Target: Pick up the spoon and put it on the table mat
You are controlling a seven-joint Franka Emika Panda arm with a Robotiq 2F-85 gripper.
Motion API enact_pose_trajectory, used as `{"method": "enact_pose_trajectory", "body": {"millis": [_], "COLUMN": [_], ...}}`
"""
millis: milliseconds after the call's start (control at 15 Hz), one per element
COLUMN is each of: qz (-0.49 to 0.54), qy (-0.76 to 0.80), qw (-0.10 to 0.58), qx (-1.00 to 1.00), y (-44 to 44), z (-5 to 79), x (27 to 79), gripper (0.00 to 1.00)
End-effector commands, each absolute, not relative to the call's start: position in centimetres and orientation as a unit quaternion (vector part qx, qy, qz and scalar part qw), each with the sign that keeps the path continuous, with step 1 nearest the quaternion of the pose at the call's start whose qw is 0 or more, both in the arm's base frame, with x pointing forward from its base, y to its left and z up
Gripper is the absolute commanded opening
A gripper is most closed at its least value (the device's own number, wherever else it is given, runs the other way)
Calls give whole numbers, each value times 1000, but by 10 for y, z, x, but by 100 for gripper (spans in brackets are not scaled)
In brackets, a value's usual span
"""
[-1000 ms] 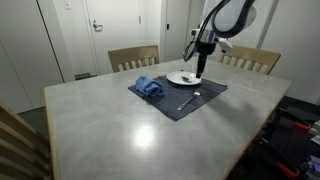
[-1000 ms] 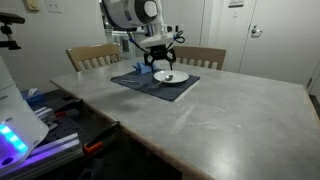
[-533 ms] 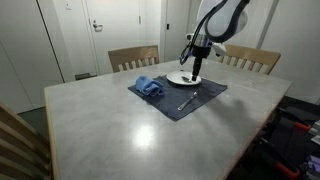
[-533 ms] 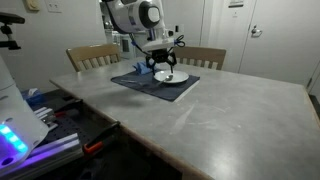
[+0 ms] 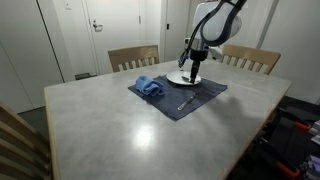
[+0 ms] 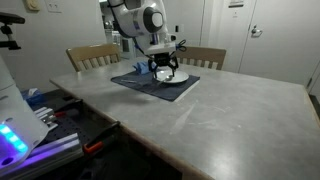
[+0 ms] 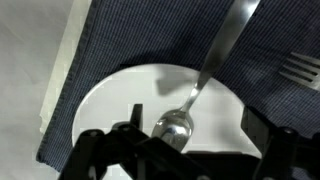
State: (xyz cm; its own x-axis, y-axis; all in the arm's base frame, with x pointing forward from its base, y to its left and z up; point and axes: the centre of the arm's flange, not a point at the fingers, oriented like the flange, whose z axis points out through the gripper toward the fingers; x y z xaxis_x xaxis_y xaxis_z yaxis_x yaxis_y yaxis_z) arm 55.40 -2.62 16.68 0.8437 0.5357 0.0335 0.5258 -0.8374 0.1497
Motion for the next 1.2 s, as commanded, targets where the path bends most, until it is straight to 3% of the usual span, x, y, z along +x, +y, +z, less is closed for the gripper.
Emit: {"method": "enact_pose_trajectory", "body": {"millis": [0, 667, 867, 1133], "qz": [25, 11, 13, 11], "qy": [265, 259, 261, 260], "qw": [70, 63, 64, 60], "qx": [961, 964, 963, 964], "y": [-37, -42, -40, -38], "z": [161, 163, 164, 162], "x": [569, 570, 570, 566], "gripper": [100, 100, 84, 84]}}
